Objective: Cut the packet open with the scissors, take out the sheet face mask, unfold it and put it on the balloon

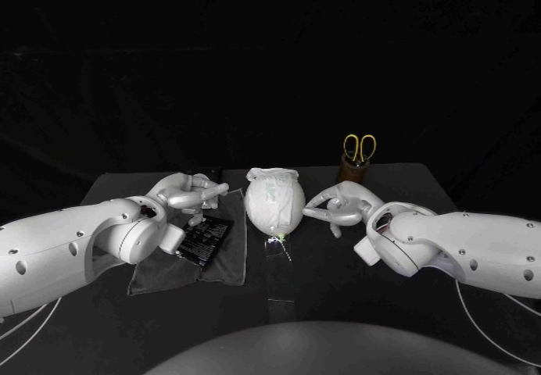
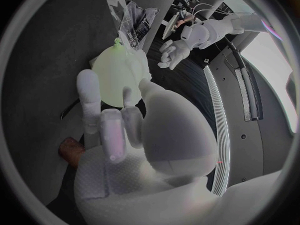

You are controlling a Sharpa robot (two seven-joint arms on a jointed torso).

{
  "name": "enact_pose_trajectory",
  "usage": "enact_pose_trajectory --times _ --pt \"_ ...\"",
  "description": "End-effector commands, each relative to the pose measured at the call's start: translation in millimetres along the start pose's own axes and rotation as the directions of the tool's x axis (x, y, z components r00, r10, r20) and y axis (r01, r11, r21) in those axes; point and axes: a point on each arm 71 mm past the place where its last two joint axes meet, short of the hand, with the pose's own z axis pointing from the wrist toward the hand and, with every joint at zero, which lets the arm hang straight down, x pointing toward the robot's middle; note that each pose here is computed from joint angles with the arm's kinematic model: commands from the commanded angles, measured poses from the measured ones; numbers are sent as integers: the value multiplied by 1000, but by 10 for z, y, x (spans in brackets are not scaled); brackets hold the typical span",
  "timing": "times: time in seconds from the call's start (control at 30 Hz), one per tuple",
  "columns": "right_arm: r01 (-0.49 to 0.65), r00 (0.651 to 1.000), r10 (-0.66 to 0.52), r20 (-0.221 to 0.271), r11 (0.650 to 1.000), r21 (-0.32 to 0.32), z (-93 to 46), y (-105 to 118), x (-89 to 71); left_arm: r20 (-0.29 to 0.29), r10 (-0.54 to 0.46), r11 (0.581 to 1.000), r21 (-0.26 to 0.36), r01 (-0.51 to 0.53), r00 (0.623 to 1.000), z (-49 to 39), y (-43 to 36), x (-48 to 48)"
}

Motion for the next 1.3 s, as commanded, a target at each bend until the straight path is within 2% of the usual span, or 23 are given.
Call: enact_pose_trajectory --times 0.03,0.27,0.5,0.7,0.9,1.3 --pt "-20 998 20 57 1000 8 -25 2 21 23 2 1000 16 -2 1000 -4 4 43" --pt "-47 995 47 85 999 0 -84 -15 177 -4 -10 1000 -22 10 1000 -19 129 219" --pt "-59 994 58 92 998 3 -87 -36 312 -26 -2 1000 -24 1 1000 5 154 361" --pt "-60 994 60 94 998 -2 -94 -16 369 -34 12 999 -37 -13 999 46 160 441" --pt "-58 993 58 100 998 -4 -91 -5 391 -34 19 998 -57 -21 999 69 178 476" --pt "-58 994 58 90 998 3 -52 -3 467 -79 26 996 -84 -32 997 86 198 580"
